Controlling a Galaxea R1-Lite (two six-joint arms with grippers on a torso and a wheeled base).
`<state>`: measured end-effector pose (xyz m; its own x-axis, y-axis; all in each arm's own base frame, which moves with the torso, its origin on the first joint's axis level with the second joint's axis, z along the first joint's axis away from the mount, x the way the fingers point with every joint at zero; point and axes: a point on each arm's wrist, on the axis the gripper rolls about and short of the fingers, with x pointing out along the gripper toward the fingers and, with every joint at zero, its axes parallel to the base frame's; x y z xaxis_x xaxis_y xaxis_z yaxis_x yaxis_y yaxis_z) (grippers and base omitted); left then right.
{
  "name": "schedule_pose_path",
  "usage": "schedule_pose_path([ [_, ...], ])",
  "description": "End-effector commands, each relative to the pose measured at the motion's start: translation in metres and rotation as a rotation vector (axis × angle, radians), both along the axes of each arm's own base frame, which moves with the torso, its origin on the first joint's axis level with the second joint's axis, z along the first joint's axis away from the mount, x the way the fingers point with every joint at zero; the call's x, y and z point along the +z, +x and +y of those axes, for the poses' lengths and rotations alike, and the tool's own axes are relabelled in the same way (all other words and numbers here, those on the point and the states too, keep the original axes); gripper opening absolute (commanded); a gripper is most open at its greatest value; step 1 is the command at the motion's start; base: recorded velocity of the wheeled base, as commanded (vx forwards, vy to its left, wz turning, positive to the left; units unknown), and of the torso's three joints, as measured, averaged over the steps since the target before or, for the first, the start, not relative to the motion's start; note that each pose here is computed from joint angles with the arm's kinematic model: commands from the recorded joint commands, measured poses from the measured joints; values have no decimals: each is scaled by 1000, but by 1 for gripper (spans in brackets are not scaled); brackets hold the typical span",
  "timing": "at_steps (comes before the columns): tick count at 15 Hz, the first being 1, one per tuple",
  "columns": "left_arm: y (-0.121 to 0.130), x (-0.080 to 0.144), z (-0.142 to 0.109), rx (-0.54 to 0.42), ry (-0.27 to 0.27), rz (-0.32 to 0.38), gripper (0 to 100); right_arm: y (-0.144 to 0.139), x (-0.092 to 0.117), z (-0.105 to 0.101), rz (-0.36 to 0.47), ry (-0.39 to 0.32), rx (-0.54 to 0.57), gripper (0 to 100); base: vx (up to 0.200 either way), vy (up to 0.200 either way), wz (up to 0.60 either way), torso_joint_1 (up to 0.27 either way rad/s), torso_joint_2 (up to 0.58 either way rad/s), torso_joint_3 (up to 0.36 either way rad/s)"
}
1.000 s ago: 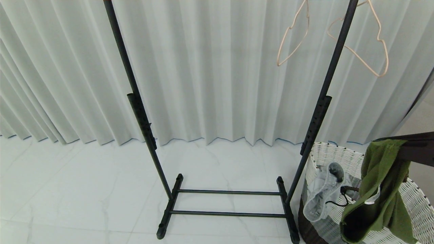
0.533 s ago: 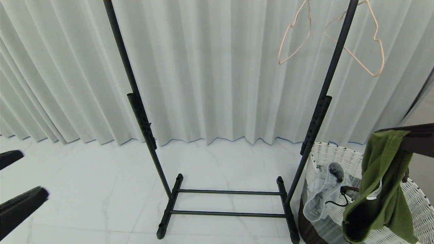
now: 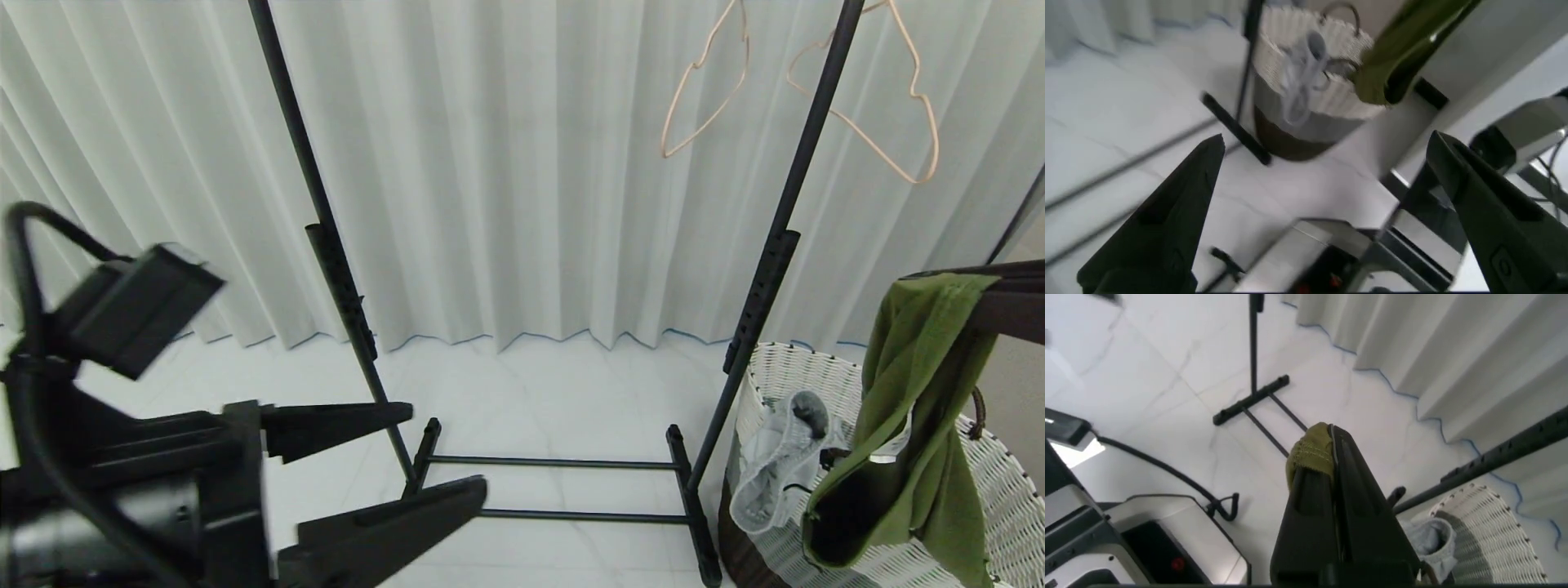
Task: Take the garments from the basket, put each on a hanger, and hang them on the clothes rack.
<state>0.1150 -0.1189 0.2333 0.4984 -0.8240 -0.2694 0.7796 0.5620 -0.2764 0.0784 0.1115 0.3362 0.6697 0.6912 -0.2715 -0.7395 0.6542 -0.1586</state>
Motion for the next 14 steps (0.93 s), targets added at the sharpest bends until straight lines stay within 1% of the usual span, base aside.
schedule_pose_path([
  [1,16,-22,-63,-57,55,118,100,-3,3,-2,-9,13,11,0,0,0,0,0,0,0],
  [2,18,-29,-86,-48,55,156,100,-4,4,-4,-12,20,12,0,0,0,0,0,0,0],
  [3,20,-37,-104,-44,58,183,100,-6,4,-6,-7,29,10,0,0,0,0,0,0,0],
  [5,20,-54,-140,-53,70,214,100,-7,5,-8,-3,44,5,0,0,0,0,0,0,0],
  [6,20,-69,-156,-43,78,247,100,-7,5,-8,-2,42,5,0,0,0,0,0,0,0],
  [7,21,-80,-173,-33,66,267,100,-7,5,-8,0,42,5,0,0,0,0,0,0,0],
  [8,23,-91,-189,-23,51,263,100,-7,4,-7,4,41,4,0,0,0,0,0,0,0],
  [9,24,-100,-204,-11,33,240,100,-6,3,-7,8,40,3,0,0,0,0,0,0,0],
  [10,25,-103,-209,-4,26,231,100,-6,3,-7,10,42,2,0,0,0,0,0,0,0],
  [11,31,-109,-220,6,-3,211,100,-6,3,-6,13,40,3,0,0,0,0,0,0,0],
  [12,35,-113,-224,12,-12,206,100,-5,3,-5,14,39,3,0,0,0,0,0,0,0],
  [14,41,-117,-225,26,-11,206,100,-5,2,-4,16,36,3,0,0,0,0,0,0,0],
])
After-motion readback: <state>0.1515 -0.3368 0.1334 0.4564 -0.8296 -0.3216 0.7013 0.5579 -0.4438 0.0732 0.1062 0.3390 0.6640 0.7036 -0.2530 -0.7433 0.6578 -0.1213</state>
